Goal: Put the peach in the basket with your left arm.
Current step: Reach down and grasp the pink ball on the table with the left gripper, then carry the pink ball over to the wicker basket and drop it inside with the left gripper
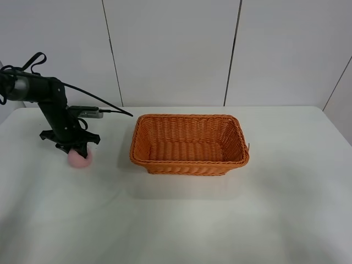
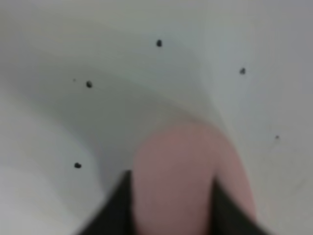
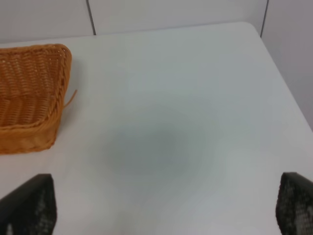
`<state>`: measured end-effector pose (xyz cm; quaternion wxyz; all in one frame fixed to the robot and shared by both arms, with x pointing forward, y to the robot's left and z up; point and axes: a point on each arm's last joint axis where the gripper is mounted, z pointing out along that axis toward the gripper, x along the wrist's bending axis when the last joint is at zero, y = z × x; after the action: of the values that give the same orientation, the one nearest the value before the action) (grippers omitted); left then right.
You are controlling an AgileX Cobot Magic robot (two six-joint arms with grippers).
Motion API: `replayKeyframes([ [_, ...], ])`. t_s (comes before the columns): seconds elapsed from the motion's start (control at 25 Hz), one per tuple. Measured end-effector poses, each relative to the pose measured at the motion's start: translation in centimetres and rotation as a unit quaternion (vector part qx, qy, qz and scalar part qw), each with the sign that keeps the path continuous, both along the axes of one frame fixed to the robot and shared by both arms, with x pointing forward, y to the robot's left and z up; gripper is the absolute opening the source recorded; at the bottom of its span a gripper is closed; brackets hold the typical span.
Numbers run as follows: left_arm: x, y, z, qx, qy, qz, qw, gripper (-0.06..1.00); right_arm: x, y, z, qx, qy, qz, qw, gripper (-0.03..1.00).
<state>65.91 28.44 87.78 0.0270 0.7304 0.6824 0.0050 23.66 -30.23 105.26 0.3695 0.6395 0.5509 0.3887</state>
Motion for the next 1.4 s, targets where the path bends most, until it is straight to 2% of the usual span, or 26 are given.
replayKeyframes([
  [0.04,0.0,0.0,0.1,0.0,-0.001,0.0,1.0,0.3,0.0,0.0,0.0,0.0,0.0,0.0,1.0,0.69],
  [0.08,0.0,0.0,0.5,0.0,-0.004,0.0,1.0,0.22,0.0,0.0,0.0,0.0,0.0,0.0,1.0,0.69],
  [0.16,0.0,0.0,1.5,-0.001,-0.013,-0.001,1.0,0.14,0.0,0.0,0.0,0.0,0.0,0.0,1.0,0.69],
  [0.28,0.2,-0.1,4.0,-0.002,-0.03,-0.002,1.0,0.13,0.0,0.0,0.0,0.0,0.0,0.0,1.0,0.69],
  [0.52,1.1,-0.1,11.5,-0.003,-0.079,0.005,0.997,0.13,0.0,0.0,0.0,0.0,0.0,0.0,1.0,0.69],
  [0.68,1.5,-1.3,14.2,-0.004,-0.085,0.002,0.996,0.13,0.0,0.0,0.0,0.0,0.0,0.0,1.0,0.69],
  [0.84,1.2,-5.5,16.0,-0.009,-0.091,-0.042,0.995,0.13,0.0,0.0,0.0,0.0,0.0,0.0,1.0,0.69],
  [1.08,-0.8,-15.5,16.5,-0.024,-0.1,-0.155,0.983,0.13,0.0,0.0,0.0,0.0,0.0,0.0,1.0,0.69],
  [1.16,-1.3,-18.7,15.6,-0.026,-0.094,-0.189,0.977,0.13,0.0,0.0,0.0,0.0,0.0,0.0,1.0,0.69],
  [1.4,-0.4,-25.8,11.1,-0.038,-0.091,-0.232,0.968,0.13,0.0,0.0,0.0,0.0,0.0,0.0,1.0,0.69],
])
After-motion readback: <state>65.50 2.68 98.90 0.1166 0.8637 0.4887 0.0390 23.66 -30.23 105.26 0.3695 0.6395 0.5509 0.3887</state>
